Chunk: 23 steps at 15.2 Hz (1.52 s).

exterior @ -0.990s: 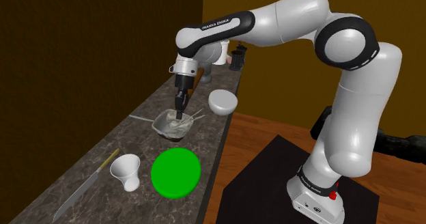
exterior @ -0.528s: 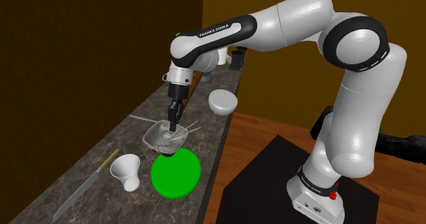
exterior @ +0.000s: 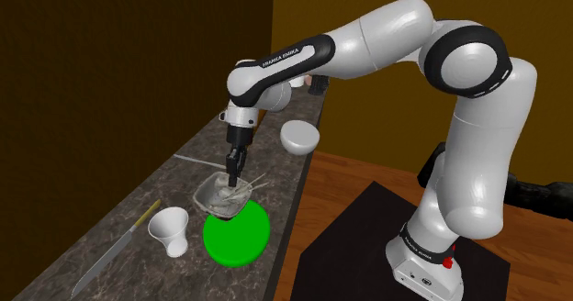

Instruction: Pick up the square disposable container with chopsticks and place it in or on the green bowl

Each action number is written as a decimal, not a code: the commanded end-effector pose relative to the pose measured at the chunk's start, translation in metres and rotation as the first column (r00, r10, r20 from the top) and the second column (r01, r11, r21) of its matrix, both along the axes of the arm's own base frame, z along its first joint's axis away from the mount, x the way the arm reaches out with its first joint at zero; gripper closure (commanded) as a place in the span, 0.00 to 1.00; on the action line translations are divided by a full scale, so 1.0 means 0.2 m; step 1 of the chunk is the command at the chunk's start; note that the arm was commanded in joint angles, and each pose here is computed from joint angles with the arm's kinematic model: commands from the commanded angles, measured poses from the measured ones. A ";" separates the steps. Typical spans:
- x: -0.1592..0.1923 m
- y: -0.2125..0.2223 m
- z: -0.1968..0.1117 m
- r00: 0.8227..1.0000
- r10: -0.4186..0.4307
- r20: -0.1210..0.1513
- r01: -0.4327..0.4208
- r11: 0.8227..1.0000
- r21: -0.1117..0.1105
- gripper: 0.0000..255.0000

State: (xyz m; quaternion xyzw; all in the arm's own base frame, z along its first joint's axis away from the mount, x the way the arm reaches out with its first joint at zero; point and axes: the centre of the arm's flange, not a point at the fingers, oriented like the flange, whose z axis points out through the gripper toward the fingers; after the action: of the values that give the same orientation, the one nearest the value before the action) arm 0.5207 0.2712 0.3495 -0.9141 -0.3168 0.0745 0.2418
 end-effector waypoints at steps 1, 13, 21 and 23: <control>0.00 -0.01 -0.06 1.000 0.000 0.001 0.000 1.000 0.000 1.00; 0.00 -0.01 -0.12 1.000 0.000 0.001 0.000 1.000 0.000 0.00; 0.08 -0.10 0.10 1.000 0.000 0.001 0.000 1.000 0.000 0.00; 0.08 -0.10 0.10 1.000 0.000 0.001 0.000 1.000 0.000 0.00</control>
State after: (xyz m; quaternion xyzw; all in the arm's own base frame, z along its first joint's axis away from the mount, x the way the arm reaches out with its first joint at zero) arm 0.5354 0.2512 0.3671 -0.9141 -0.3169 0.0736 0.2419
